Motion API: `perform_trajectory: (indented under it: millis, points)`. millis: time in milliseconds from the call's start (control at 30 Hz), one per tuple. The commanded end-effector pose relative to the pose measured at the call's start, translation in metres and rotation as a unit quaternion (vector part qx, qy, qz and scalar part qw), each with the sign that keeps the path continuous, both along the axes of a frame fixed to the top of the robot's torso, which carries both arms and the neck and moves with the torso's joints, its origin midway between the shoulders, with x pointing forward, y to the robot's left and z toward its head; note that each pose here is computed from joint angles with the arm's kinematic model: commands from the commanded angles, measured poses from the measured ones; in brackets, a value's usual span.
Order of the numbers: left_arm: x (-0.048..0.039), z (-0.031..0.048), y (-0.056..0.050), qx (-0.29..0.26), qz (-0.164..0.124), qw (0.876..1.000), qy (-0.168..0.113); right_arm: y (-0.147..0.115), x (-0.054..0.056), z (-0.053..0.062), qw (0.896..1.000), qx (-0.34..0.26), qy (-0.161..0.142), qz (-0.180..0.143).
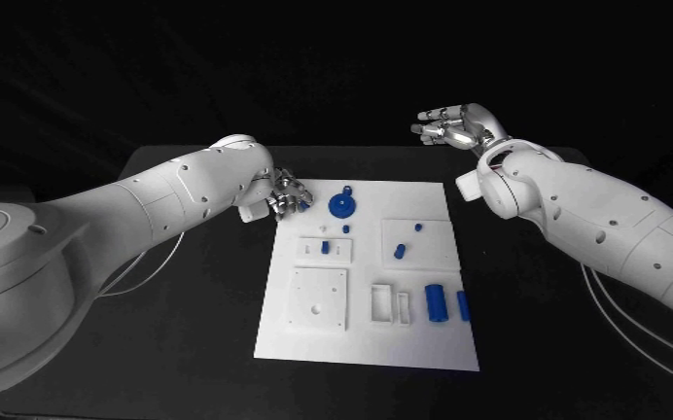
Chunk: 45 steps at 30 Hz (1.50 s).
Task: Assemble the parts on the task board
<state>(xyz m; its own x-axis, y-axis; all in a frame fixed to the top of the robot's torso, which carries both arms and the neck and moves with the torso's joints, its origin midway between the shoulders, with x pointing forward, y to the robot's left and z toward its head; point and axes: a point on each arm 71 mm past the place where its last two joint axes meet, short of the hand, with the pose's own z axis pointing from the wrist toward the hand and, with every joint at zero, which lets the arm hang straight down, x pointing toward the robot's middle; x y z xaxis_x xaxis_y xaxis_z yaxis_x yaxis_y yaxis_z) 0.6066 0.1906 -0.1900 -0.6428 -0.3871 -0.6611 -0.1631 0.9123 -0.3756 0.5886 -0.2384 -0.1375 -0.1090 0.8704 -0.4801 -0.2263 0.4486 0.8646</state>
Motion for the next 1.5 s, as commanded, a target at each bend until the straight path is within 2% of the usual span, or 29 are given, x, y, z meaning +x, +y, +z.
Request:
perform_trajectory:
  millis: [33, 267, 433, 600, 800, 1100, 1333, 1500]
  points:
    - [-0.0024, 0.002, -0.002, -0.014, -0.004, 1.0, 0.013, 0.001, 0.0, 0.0, 1.0, -0.004, 0.002, 0.007]
    - [-0.0065, 0.0085, 0.0, -0.025, -0.006, 0.999, 0.025, -0.001, 0.0, -0.001, 1.0, -0.004, 0.004, 0.006]
    - [-0.0132, 0.0163, 0.001, -0.026, -0.017, 0.999, 0.035, -0.004, 0.0, -0.002, 1.0, -0.005, 0.006, 0.004]
    - [-0.0239, 0.0232, 0.002, -0.019, -0.033, 0.998, 0.049, -0.007, 0.0, -0.005, 1.0, -0.006, 0.009, 0.001]
    - [-0.0397, 0.0278, -0.002, 0.003, -0.065, 0.995, 0.08, -0.009, -0.001, -0.009, 1.0, -0.006, 0.013, -0.001]
    - [-0.0516, 0.0253, -0.013, 0.039, -0.102, 0.988, 0.107, -0.008, -0.001, -0.012, 1.0, -0.006, 0.016, 0.0]
    - [-0.0561, 0.0221, -0.022, 0.062, -0.123, 0.986, 0.097, -0.007, -0.001, -0.014, 1.0, -0.006, 0.018, 0.001]
    - [-0.0596, 0.0159, -0.027, 0.083, -0.138, 0.983, 0.091, -0.006, -0.001, -0.015, 1.0, -0.006, 0.019, 0.002]
